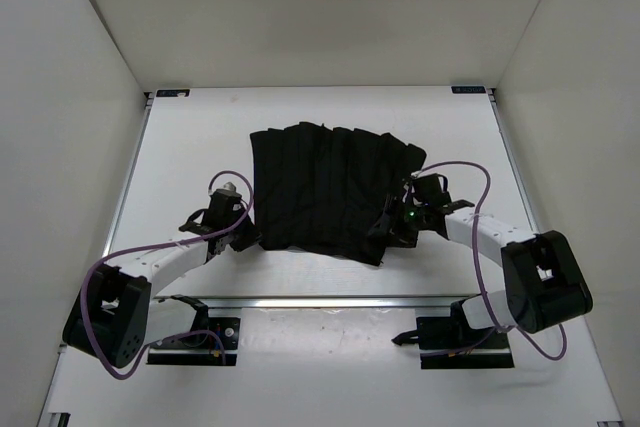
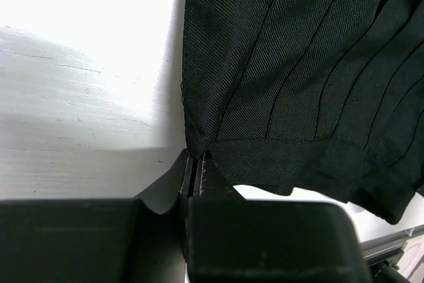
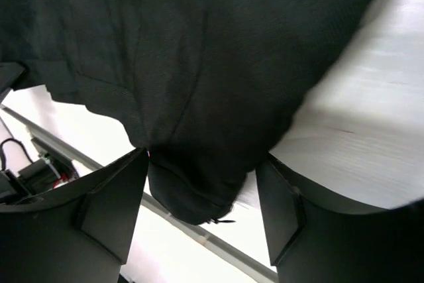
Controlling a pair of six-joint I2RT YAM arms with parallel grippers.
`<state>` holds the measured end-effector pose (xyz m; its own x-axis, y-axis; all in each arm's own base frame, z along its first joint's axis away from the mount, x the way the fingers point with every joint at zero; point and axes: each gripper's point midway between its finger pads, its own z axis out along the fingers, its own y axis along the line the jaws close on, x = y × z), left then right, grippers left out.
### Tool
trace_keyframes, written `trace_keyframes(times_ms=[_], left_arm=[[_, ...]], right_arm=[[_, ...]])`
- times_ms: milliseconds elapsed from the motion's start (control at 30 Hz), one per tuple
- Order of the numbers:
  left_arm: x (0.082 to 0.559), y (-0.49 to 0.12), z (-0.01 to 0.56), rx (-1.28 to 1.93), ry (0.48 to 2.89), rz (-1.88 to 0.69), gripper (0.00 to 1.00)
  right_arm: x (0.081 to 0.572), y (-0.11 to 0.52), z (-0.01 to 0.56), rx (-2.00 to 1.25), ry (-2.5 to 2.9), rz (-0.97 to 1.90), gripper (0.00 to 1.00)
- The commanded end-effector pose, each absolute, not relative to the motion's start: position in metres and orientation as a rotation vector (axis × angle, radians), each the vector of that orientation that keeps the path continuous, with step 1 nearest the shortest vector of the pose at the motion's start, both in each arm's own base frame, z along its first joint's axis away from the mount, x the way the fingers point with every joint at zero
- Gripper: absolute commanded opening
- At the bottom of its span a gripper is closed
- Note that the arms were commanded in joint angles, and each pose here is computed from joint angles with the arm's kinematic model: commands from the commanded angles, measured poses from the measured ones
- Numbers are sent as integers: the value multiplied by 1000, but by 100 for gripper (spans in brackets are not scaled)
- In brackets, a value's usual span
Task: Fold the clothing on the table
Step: Flatten the skirt out, then fold the skirt
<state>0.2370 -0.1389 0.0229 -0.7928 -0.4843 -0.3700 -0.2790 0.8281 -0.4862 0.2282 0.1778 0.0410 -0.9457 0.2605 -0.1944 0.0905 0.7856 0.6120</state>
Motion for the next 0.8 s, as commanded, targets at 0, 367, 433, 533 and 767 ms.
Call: trace_keyframes(times_ms=[0,367,433,533,767], left_arm=[[235,-141,25,-532,2521,-578,0],[229,-143,15,-521,2560,-557,0],[227,-145,14,-512,2570,-565,0],[228,-143,13,-510,2570,-554,0],[240,-135,28,-467,2553,-546,0]], right_arm=[[223,191,45,286,2687,963,59],[177,185,26,377,2765,987,49],[177,186,24,374,2765,989,38],[186,183,22,379,2746,980,21],[234,167,41,334,2679,899,0]])
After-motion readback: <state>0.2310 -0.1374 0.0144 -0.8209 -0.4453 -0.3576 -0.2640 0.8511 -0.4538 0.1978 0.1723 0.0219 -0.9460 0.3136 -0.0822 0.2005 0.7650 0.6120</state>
